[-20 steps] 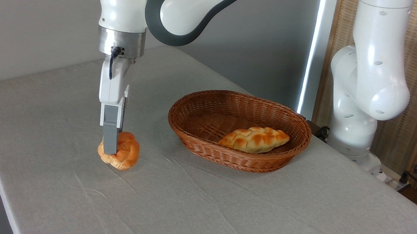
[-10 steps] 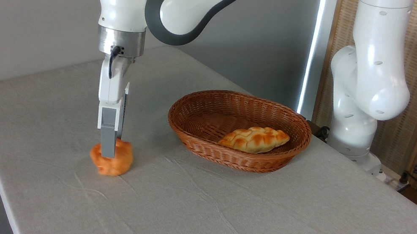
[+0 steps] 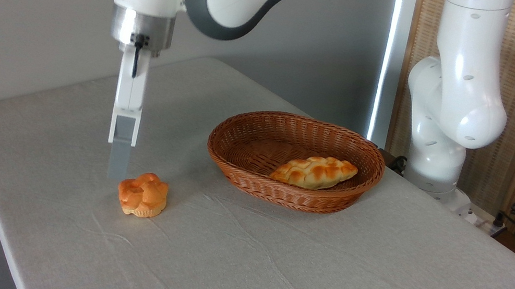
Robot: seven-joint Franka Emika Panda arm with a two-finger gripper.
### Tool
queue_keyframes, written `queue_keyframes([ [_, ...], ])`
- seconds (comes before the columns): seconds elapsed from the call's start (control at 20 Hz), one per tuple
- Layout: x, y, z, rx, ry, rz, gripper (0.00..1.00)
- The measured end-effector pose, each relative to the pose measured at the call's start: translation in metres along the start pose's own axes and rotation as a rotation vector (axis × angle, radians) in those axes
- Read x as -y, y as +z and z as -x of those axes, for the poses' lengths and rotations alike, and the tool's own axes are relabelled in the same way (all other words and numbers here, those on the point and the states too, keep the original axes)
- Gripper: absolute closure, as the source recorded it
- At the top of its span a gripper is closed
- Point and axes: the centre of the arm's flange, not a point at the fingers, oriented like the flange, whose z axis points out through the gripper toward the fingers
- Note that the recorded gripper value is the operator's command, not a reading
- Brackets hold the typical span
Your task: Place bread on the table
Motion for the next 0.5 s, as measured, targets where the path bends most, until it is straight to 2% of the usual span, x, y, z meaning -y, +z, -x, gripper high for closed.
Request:
queue_keyframes([
  [0.05, 0.005, -0.006, 0.005, -0.009, -0.027, 0.014, 0.00],
  [0.1, 0.012, -0.018, 0.015, -0.006, -0.068, 0.055, 0.00],
  [0.2, 0.027, -0.053, 0.033, 0.033, -0.123, 0.146, 0.00],
  [0.3, 0.035, -0.081, 0.047, 0.081, -0.148, 0.211, 0.00],
  [0.45, 0.040, -0.102, 0.066, 0.135, -0.221, 0.268, 0.00],
  [0.5, 0.043, -0.104, 0.072, 0.151, -0.281, 0.273, 0.00],
])
